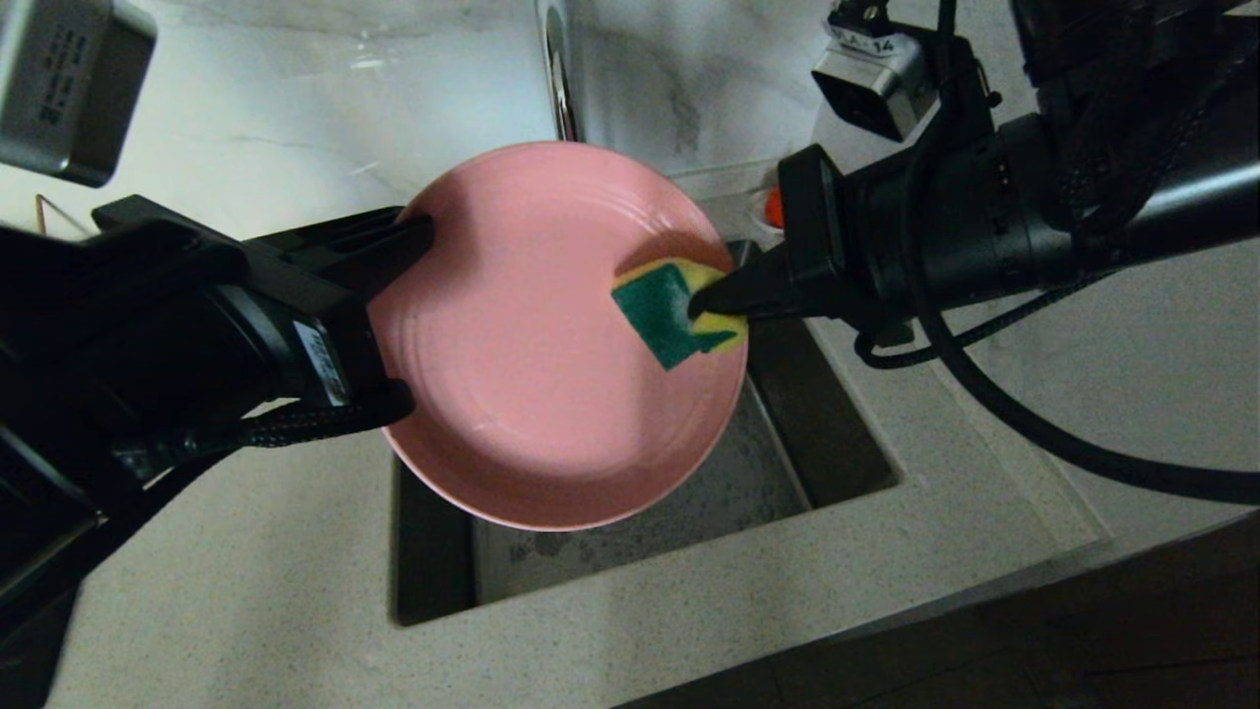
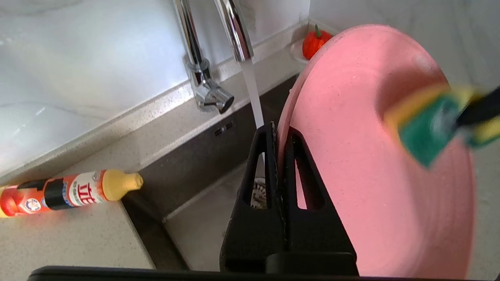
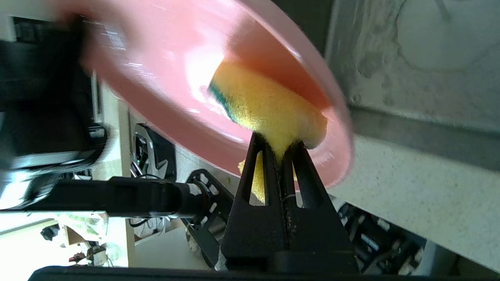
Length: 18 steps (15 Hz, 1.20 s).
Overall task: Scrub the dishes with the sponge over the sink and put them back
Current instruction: Wipe the plate, then rinse the plate
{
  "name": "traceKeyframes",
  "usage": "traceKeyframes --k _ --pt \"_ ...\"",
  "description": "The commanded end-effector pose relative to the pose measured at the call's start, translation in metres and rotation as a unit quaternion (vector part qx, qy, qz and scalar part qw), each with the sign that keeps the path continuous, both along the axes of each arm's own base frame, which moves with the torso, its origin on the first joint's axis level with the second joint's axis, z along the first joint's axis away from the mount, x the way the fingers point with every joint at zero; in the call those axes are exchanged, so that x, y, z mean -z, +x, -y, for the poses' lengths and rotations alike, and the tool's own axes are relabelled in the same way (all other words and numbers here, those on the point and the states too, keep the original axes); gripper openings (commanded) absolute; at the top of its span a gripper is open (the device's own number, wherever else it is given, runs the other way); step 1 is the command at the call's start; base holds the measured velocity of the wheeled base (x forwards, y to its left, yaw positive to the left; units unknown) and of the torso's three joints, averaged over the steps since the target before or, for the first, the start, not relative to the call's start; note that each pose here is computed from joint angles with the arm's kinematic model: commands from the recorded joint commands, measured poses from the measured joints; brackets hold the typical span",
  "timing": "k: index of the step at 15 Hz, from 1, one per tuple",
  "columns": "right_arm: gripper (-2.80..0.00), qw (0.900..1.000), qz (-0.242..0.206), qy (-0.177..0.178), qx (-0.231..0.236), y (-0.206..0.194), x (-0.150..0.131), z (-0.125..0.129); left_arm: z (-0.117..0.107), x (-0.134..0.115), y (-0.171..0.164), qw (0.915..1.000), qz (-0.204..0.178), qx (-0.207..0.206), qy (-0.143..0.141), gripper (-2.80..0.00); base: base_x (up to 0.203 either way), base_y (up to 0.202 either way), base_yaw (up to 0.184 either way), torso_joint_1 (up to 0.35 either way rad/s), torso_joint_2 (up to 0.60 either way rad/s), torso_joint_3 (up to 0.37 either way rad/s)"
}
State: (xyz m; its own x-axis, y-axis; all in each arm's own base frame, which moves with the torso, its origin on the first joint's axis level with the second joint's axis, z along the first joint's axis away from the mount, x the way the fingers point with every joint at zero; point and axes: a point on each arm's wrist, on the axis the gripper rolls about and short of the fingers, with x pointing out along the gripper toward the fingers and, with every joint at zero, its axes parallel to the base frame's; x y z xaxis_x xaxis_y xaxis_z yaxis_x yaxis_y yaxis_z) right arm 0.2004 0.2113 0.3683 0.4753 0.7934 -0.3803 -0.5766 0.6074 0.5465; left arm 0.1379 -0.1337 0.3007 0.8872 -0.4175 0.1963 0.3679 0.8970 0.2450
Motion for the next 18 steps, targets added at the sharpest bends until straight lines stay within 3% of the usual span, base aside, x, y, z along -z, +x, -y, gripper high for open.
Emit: traceKeyframes --k 1,5,9,13,18 --pt "-2.80 0.999 0.025 0.008 -0.024 -0.013 -0.012 0.010 0.001 0.003 0.001 1.0000 -0.003 -0.001 0.003 -2.80 0.000 0.000 0.000 0.000 0.00 0.000" --pt "-2.80 0.997 0.032 0.034 -0.066 -0.029 -0.024 0.022 0.001 0.004 0.001 1.0000 -0.007 -0.003 0.000 -2.80 0.000 0.000 0.000 0.000 0.00 0.000" --pt "-2.80 0.989 0.060 0.076 -0.110 -0.057 -0.047 0.048 0.002 0.006 0.003 0.9990 -0.033 -0.003 -0.030 -2.80 0.000 0.000 0.000 0.000 0.00 0.000" --pt "-2.80 0.987 0.086 0.095 -0.098 -0.070 -0.059 0.069 -0.002 0.018 0.000 0.9920 -0.113 0.001 -0.056 -2.80 0.000 0.000 0.000 0.000 0.00 0.000" --pt "-2.80 0.995 0.058 0.067 -0.042 -0.047 -0.042 0.079 -0.011 0.058 -0.009 0.9719 -0.228 -0.008 -0.060 -2.80 0.000 0.000 0.000 0.000 0.00 0.000"
